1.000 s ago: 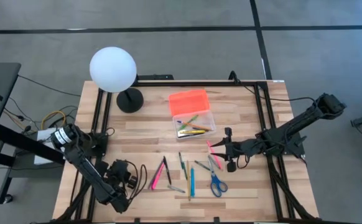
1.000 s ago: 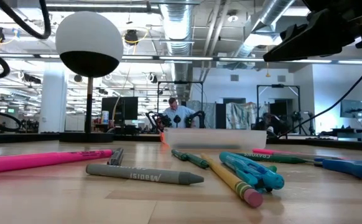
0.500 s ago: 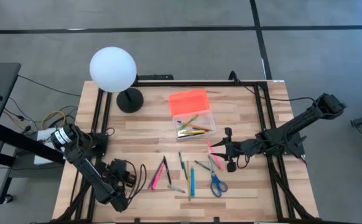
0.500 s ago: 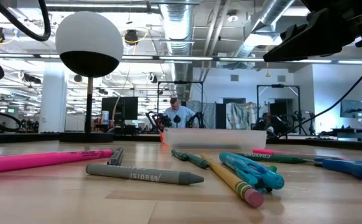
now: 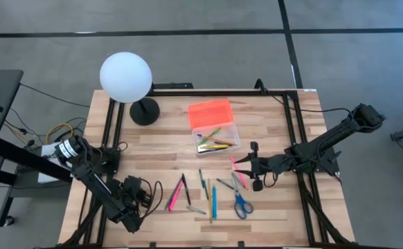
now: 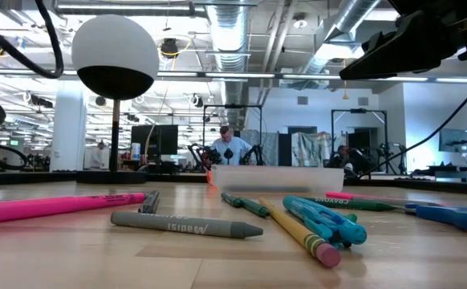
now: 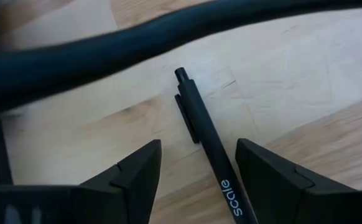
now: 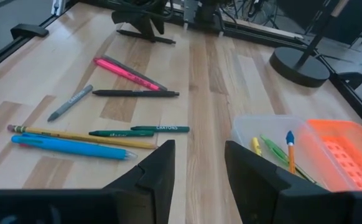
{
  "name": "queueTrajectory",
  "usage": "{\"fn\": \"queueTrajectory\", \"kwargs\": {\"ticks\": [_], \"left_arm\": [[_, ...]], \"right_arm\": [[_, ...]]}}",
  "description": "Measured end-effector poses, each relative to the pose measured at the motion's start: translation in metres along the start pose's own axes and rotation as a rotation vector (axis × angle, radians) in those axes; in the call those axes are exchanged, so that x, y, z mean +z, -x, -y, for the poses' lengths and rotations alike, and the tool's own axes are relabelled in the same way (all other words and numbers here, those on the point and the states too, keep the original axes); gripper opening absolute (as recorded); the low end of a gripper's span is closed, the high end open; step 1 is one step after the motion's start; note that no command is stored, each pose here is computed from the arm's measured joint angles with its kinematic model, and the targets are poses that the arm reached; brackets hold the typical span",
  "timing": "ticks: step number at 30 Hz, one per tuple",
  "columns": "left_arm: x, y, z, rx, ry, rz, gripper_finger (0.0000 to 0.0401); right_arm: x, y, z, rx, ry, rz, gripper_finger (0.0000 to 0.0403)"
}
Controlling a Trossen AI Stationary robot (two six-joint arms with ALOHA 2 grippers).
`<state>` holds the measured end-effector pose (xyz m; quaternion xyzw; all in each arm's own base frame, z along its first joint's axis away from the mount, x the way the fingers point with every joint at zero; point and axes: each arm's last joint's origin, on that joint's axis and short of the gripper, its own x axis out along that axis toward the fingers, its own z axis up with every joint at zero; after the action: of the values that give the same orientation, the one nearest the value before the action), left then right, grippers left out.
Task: Pick & place school supplies into a supply box
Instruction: Put the black pen into the orange supply box
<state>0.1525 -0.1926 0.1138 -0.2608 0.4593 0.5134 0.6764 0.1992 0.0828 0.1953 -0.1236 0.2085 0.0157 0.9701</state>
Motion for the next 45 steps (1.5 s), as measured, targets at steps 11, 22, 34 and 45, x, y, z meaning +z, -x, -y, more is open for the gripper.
{"fn": "queueTrajectory", "kwargs": {"ticks": [11, 22, 34, 45], "left_arm": [[-0.001, 0.000, 0.004, -0.097, 0.001, -0.005, 0.0207], [-0.003, 0.000, 0.009, -0.160, -0.020, 0.001, 0.0135], [0.000, 0.000, 0.016, -0.201, -0.111, 0.010, 0.0103], [0.007, 0.000, 0.029, -0.245, -0.266, -0.007, 0.0072]], "right_arm": [[0.000, 0.000, 0.000, -0.007, -0.006, -0.001, 0.0129], [0.000, 0.000, 0.000, -0.007, -0.019, -0.001, 0.0127], [0.000, 0.000, 0.000, -0.007, -0.019, -0.001, 0.0127], [0.000, 0.000, 0.000, -0.007, -0.019, -0.001, 0.0127]]}}
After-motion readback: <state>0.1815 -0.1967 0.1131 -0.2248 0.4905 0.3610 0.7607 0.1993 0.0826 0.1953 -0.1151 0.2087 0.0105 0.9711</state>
